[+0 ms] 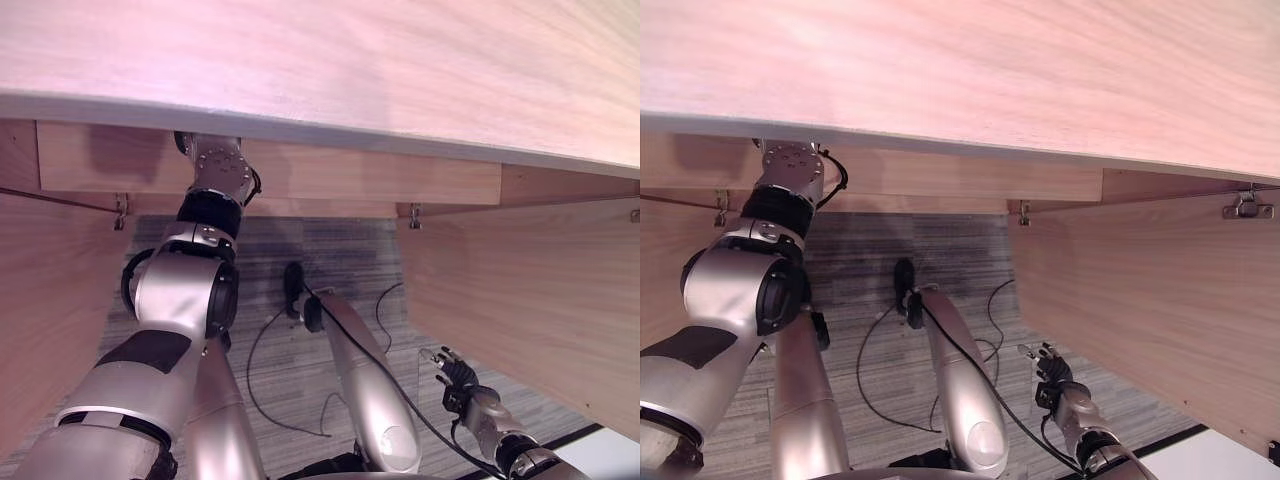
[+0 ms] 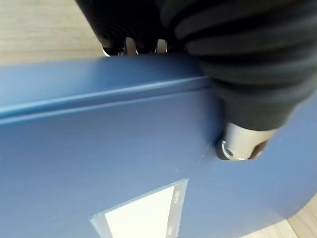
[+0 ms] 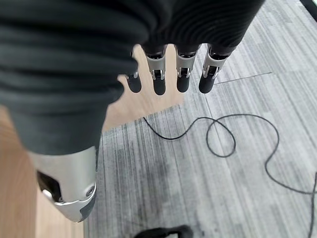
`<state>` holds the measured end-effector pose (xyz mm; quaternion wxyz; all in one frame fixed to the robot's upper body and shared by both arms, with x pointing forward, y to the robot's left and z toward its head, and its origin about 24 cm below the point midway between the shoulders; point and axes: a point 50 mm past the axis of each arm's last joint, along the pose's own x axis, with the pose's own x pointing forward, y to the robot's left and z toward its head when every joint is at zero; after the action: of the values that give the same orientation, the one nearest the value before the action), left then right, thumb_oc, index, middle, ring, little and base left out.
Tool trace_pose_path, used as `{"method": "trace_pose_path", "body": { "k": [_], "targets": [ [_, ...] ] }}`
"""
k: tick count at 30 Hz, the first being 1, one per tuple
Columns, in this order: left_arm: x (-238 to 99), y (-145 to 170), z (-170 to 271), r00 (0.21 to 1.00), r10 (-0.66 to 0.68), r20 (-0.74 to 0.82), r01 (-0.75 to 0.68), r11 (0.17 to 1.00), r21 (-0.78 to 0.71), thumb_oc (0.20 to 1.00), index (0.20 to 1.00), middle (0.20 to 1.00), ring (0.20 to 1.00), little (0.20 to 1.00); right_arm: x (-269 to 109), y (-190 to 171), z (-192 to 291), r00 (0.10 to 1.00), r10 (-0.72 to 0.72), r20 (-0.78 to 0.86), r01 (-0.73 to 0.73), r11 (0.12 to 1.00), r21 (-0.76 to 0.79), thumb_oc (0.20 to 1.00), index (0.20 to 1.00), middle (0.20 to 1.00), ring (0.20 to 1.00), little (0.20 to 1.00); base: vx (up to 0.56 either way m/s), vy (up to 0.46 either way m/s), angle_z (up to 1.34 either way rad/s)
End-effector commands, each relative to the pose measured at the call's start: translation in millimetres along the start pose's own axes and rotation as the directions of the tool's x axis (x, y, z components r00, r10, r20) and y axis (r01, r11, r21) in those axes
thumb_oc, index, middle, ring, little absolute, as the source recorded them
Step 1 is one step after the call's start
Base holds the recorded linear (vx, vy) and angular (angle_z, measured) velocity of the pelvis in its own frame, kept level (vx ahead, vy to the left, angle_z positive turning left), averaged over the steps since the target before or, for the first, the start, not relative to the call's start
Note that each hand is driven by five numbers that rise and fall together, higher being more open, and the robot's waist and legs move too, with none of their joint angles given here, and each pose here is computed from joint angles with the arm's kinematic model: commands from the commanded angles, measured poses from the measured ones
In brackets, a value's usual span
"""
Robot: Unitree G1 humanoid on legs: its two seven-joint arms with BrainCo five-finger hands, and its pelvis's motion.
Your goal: Put the empty folder in the office cabinet
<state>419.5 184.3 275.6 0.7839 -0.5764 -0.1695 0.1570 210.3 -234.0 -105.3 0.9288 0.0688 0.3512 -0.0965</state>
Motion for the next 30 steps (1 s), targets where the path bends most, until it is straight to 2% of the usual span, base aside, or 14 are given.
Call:
{"method": "trace_pose_path", "body": {
  "k": [1, 8, 30],
  "targets": [
    [8, -45, 47, 0.986, -0.134, 0.099, 0.137, 0.990, -0.023, 0.200, 0.200, 0.200, 0.200, 0.200, -3, -10, 0, 1.000, -0.016, 0.010, 0.016, 1.000, 0.017, 1.000, 1.000, 1.000, 1.000, 1.000, 0.00, 0.000, 0.00],
    [13, -25, 46, 0.994, -0.076, 0.083, 0.076, 0.997, 0.001, 0.200, 0.200, 0.200, 0.200, 0.200, -3, -9, 0, 1.000, -0.011, 0.009, 0.011, 1.000, 0.015, 1.000, 1.000, 1.000, 1.000, 1.000, 0.00, 0.000, 0.00],
    [16, -20, 50, 0.994, -0.067, 0.085, 0.066, 0.998, 0.010, 0.200, 0.200, 0.200, 0.200, 0.200, -1, -13, 7, 0.999, -0.031, 0.026, 0.031, 1.000, -0.004, 1.000, 1.000, 1.000, 1.000, 1.000, 0.00, -0.003, 0.00]
  ]
}}
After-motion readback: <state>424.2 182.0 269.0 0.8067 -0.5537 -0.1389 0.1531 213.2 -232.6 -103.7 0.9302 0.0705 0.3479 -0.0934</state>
